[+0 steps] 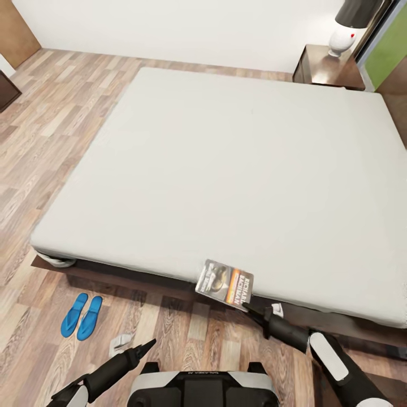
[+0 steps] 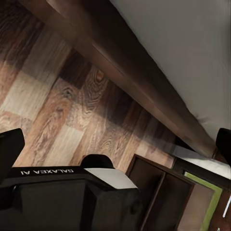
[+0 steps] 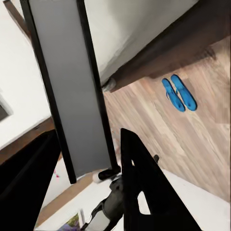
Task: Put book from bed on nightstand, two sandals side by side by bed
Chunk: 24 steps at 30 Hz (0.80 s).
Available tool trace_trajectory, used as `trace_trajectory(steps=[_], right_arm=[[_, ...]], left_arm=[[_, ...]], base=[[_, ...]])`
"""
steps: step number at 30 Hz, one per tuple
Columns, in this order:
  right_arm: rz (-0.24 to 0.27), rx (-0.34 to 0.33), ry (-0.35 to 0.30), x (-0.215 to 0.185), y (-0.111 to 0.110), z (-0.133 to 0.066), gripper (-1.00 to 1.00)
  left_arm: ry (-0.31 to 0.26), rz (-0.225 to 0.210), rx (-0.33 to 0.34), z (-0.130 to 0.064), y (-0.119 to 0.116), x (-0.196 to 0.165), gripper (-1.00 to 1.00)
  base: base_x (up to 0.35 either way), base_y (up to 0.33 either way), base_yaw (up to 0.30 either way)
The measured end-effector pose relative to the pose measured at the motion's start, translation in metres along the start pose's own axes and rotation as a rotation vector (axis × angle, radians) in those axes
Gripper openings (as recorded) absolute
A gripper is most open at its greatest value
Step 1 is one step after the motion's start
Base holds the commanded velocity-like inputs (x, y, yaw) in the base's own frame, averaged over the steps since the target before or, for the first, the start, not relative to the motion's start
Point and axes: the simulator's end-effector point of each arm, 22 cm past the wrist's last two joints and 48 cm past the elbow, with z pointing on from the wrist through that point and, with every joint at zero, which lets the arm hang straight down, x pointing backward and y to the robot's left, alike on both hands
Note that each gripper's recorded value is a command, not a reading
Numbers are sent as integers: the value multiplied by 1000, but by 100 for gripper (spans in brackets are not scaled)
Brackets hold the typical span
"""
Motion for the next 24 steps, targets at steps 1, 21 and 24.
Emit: trace_trajectory(steps=[1,21,24], right_arm=[[-28,30,-7,-13,-2,-19,-100],[-74,199,-27,-65,-10,-167,-100],[-77,207,-25,-65,-9,-172,-100]], left_arm=[[0,0,0,-1,-1,0,100],[2,0,-1,-20,-17,3,100],[2,0,-1,-22,-19,3,100]], base=[[0,0,0],[0,0,0],[0,0,0]])
